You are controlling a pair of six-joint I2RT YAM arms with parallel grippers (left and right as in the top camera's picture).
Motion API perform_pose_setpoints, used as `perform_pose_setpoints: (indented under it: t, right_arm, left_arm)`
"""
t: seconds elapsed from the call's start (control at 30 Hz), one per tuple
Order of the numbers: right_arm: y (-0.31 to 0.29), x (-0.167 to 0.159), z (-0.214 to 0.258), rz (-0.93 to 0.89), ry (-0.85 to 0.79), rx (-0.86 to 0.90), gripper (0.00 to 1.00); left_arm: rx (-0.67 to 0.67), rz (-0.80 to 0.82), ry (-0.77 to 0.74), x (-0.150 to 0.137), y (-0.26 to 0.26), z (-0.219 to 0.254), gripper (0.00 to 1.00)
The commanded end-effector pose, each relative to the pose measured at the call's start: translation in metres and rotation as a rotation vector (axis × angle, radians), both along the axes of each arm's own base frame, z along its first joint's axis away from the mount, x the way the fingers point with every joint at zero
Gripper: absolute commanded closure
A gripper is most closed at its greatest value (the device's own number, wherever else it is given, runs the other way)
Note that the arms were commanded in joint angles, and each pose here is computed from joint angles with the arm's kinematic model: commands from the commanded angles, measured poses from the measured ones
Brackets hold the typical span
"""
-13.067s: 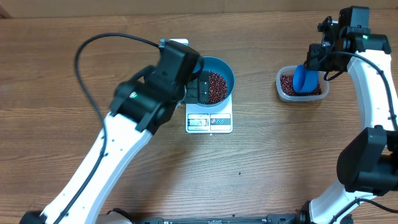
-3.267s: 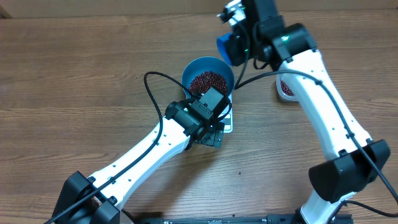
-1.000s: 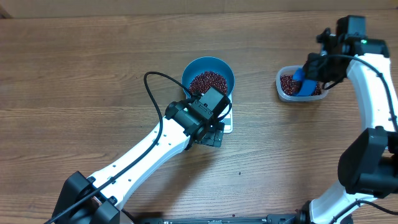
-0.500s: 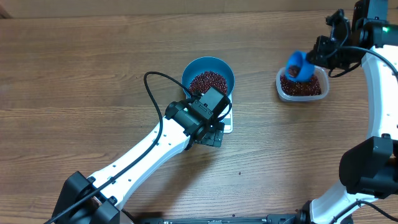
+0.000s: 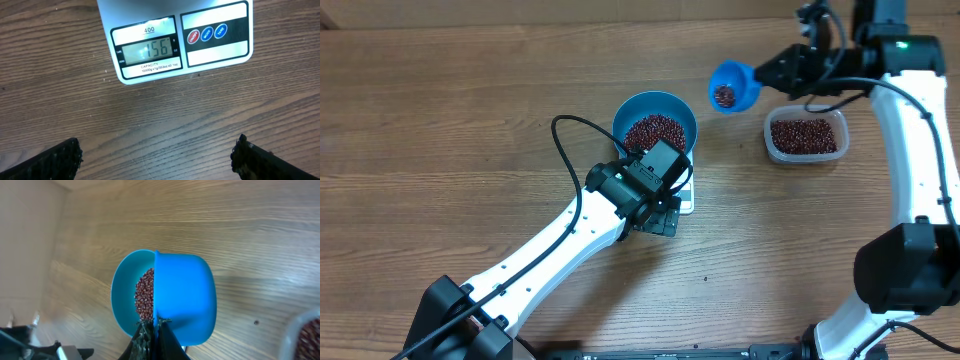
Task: Scoop item into bowl and weigh 150g on scale
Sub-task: 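Carry the scoop over the teal bowl and tilt to pour, right gripper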
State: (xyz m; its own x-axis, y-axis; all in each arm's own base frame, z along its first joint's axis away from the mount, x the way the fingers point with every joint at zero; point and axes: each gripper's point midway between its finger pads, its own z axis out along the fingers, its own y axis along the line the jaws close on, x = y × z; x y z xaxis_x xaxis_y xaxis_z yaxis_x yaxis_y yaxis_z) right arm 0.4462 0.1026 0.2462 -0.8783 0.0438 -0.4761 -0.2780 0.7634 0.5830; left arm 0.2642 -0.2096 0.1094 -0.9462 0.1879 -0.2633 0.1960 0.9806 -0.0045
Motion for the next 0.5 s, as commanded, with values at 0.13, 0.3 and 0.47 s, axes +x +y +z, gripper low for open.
perform_pose_setpoints:
  t: [0.13,0.3,0.47]
  right_arm:
    - [0.054,0.008,0.019,0.060,-0.197,-0.320,0.96]
    - [0.076,0.000,0.012,0.149,-0.277,-0.506,0.96]
    - [0.089,-0.003,0.011,0.171,-0.318,-0.584,0.96]
  left_arm:
    - [0.006,0.029,-0.011,0.002,0.004,0.001,0.01]
    - [0.006,0.029,-0.010,0.002,0.004,0.001,0.00]
    - [0.006,0.029,-0.010,0.002,0.004,0.001,0.00]
